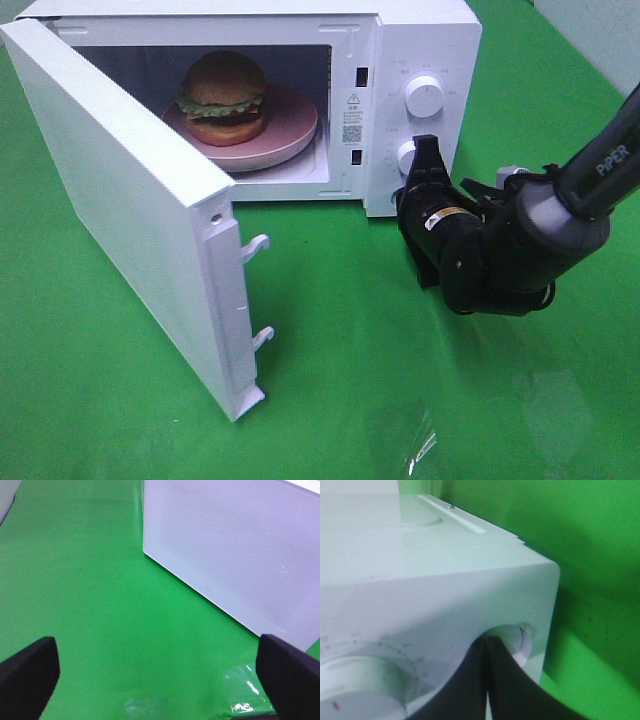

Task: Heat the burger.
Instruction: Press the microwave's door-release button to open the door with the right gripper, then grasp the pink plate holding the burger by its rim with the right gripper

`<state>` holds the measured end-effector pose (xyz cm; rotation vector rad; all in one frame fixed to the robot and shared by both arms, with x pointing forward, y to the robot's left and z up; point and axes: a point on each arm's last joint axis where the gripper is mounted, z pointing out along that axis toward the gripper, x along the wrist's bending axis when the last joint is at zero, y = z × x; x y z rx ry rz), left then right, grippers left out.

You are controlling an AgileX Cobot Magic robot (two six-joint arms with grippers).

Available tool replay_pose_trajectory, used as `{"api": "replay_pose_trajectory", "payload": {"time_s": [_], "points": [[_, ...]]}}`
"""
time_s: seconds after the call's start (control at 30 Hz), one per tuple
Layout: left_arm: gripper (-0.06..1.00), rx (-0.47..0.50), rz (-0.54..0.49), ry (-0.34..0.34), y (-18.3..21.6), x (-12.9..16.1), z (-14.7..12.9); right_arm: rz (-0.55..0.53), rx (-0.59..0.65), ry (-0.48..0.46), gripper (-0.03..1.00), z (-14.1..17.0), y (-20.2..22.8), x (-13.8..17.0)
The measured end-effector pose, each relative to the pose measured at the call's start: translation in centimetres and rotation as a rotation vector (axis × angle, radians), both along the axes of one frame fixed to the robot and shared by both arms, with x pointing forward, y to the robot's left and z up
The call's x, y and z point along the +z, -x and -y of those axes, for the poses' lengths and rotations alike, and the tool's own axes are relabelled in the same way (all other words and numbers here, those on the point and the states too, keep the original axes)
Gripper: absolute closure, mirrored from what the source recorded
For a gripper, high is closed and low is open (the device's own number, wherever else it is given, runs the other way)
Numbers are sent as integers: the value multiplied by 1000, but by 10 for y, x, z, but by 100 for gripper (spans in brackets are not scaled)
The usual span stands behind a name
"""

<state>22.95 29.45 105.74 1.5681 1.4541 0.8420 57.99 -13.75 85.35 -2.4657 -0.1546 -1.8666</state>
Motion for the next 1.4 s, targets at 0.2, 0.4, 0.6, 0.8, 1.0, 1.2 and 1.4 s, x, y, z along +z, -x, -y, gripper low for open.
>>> {"api": "replay_pose_trajectory", "payload": {"time_s": [0.2, 0.4, 0.6, 0.8, 1.0, 1.2, 1.4], "points": [[-4, 0, 0, 0, 0, 0, 0, -25, 72, 7, 96, -1, 8, 12], [-4, 0, 0, 0, 0, 0, 0, -31, 133, 7, 96, -4, 13, 26], [-4, 0, 0, 0, 0, 0, 0, -96, 149, 16, 96, 6, 30, 35], [-4, 0, 0, 0, 0, 0, 0, -111, 186, 68, 96, 13, 46, 47], [-4, 0, 0, 0, 0, 0, 0, -146, 323, 202, 96, 15, 64, 67], [-4, 0, 0, 0, 0, 0, 0, -145, 440, 349, 96, 15, 75, 88], [-4, 0, 0, 0, 0, 0, 0, -153, 616, 616, 96, 20, 92, 110]]}}
